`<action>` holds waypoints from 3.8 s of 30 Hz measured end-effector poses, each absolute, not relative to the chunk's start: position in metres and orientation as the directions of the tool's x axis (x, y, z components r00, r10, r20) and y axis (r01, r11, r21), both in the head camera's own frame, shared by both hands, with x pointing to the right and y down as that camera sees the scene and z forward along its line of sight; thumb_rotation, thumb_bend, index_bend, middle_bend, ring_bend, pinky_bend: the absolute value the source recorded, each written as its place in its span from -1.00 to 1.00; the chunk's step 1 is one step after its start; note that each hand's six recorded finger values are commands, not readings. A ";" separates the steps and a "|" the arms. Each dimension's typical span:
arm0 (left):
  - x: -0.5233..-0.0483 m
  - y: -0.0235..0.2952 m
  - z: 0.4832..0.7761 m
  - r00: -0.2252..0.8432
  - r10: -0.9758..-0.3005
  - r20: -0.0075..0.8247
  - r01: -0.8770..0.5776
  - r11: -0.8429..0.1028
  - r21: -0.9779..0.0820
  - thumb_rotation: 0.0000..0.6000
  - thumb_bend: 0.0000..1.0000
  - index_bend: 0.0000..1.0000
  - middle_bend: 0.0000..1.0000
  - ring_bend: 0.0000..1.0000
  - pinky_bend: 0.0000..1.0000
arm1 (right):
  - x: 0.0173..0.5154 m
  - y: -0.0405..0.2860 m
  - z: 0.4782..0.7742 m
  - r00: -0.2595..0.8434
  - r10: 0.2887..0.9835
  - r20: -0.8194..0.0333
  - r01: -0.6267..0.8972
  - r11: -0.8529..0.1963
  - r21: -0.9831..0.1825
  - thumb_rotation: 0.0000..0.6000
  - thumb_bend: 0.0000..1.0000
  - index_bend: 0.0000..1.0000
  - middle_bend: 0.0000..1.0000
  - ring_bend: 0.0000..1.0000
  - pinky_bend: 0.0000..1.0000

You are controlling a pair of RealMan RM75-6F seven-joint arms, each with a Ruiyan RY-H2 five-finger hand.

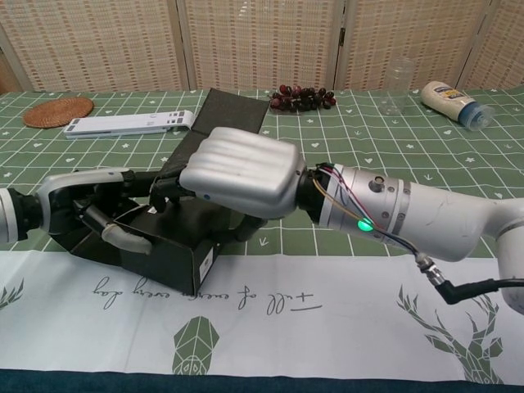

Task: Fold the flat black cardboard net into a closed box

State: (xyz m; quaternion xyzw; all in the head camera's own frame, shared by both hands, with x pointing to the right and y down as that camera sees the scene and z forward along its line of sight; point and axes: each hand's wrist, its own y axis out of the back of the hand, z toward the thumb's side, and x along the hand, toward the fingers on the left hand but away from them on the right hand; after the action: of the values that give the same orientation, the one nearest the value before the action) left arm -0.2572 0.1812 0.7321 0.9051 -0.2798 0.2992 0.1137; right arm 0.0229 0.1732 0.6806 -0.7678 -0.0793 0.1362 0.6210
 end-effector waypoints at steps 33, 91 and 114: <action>-0.253 0.184 0.734 0.676 -0.417 0.607 -0.567 -0.821 0.067 1.00 -0.75 -0.90 -0.89 0.30 0.68 | 0.030 0.181 0.681 0.955 0.242 -0.169 -0.104 -0.258 -0.961 1.00 -0.10 -0.18 -0.12 0.47 1.00; -0.255 0.179 0.717 0.619 -0.481 0.621 -0.589 -0.807 -0.039 1.00 -0.75 -1.00 -1.00 0.22 0.68 | 0.087 0.159 0.677 0.863 0.426 -0.270 -0.099 -0.383 -0.919 1.00 -0.06 -0.84 -0.59 0.52 1.00; -0.280 0.167 0.691 0.543 -0.541 0.643 -0.617 -0.776 -0.132 1.00 -0.75 -1.00 -1.00 0.22 0.68 | 0.076 0.130 0.690 0.759 0.454 -0.467 -0.087 -0.640 -0.763 1.00 -0.07 -0.84 -0.50 0.52 1.00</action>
State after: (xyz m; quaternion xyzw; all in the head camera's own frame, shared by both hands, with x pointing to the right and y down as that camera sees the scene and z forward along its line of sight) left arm -0.2797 0.1671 0.6908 0.8766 -0.3302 0.3458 0.0549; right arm 0.0764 0.1301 0.6900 -0.8433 -0.1086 0.3298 0.4102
